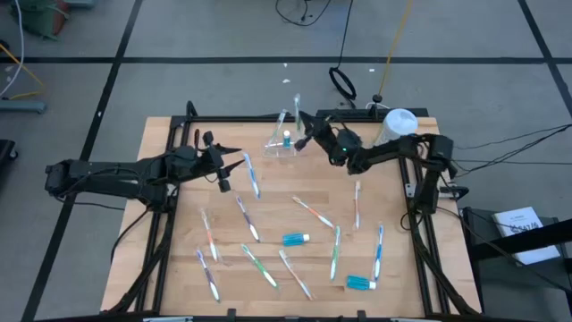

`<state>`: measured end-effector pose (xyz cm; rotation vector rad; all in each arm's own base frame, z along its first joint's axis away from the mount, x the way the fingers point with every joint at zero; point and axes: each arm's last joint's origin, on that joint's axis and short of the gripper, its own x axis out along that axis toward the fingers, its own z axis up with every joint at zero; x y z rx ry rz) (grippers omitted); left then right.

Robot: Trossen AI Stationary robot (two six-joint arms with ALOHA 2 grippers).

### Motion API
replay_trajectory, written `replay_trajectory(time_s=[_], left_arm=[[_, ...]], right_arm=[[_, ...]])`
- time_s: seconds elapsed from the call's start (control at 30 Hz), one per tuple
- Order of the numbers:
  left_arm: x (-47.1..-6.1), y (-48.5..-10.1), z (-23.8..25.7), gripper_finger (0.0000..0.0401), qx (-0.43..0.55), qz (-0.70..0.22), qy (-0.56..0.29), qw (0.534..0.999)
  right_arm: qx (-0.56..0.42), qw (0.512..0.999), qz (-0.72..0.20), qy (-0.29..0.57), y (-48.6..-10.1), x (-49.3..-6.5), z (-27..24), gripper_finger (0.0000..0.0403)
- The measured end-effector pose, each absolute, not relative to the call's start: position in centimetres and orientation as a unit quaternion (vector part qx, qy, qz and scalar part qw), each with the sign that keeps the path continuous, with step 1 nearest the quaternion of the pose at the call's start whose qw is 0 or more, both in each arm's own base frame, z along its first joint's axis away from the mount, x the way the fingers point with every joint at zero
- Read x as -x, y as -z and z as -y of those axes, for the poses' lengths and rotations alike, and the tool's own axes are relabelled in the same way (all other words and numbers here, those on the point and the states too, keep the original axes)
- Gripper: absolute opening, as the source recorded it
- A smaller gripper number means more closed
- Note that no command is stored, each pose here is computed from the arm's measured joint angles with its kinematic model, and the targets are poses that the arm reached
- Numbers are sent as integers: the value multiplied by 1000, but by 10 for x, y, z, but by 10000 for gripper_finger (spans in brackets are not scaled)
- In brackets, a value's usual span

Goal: Pick & Place Toothbrushes
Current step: Put the green toothbrush into the transparent organizer

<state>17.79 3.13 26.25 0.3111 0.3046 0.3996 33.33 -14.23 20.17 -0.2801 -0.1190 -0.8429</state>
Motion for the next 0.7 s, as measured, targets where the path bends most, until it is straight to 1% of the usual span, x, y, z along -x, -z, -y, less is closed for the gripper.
replay_trajectory(time_s=[0.07, 0.2, 0.3, 0.4, 0.53, 0.7], left_arm=[[-178, -263, -31, 161, -154, -150, -197, 957], [-178, -263, -31, 161, -164, -152, -196, 955], [-178, -262, -31, 161, -162, -153, -196, 955], [-178, -262, -31, 161, -157, -152, -196, 956], [-178, -262, -31, 161, -105, -142, -203, 963], [-177, -258, -27, 161, -54, -151, -197, 967]], right_arm=[[135, 894, 33, 426, -187, -334, 150, 0], [123, 894, 7, 431, -165, -335, 159, 0], [122, 896, -4, 427, -157, -337, 159, 0], [143, 897, -36, 418, -152, -340, 155, 0], [179, 885, -102, 417, -147, -341, 149, 8], [165, 872, -125, 444, -149, -341, 141, 35]])
